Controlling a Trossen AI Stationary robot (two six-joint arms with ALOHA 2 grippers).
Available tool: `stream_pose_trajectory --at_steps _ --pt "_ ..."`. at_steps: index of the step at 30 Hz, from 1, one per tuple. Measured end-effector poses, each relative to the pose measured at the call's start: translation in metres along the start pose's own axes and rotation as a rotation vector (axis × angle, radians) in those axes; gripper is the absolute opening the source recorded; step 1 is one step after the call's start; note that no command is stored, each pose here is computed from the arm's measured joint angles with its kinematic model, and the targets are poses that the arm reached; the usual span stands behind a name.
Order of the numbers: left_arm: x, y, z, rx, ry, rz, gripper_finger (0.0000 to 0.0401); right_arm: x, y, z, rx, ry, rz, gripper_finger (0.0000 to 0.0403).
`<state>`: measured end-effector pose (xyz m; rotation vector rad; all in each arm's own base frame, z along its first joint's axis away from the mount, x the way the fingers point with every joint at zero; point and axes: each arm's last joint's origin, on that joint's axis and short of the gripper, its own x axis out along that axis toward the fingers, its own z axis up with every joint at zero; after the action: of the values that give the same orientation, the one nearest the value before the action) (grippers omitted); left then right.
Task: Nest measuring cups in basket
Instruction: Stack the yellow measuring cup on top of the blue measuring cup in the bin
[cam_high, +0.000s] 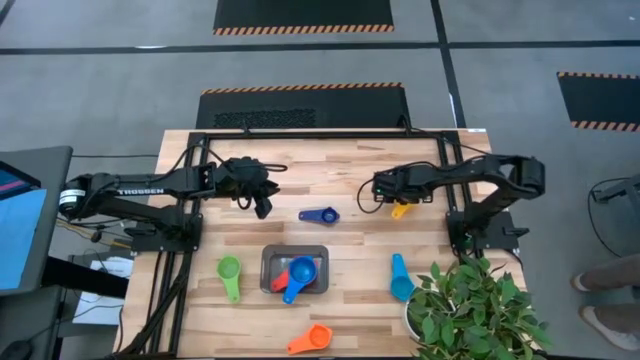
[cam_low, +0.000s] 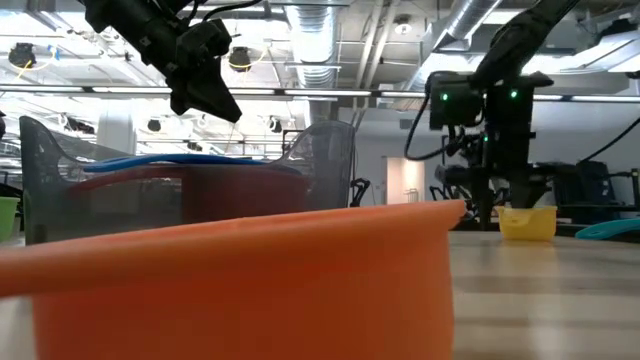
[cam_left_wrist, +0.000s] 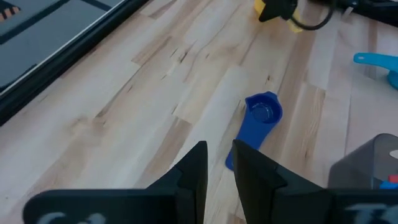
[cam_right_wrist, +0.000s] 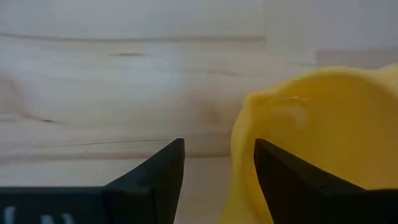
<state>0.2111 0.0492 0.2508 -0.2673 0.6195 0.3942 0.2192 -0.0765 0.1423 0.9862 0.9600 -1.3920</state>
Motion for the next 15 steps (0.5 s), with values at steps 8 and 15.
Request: stream_pose_trajectory --at_steps 8,15 --pt "0.0 0.0 0.0 -0.001 0.0 -0.001 0.0061 0.006 0.003 0.002 -0.013 0.029 0.008 0.0129" --pt "0.0 0.0 0.0 -0.001 0.0 -0.002 0.0061 -0.006 0.006 0.01 -0.034 0.009 0.132 0.0017"
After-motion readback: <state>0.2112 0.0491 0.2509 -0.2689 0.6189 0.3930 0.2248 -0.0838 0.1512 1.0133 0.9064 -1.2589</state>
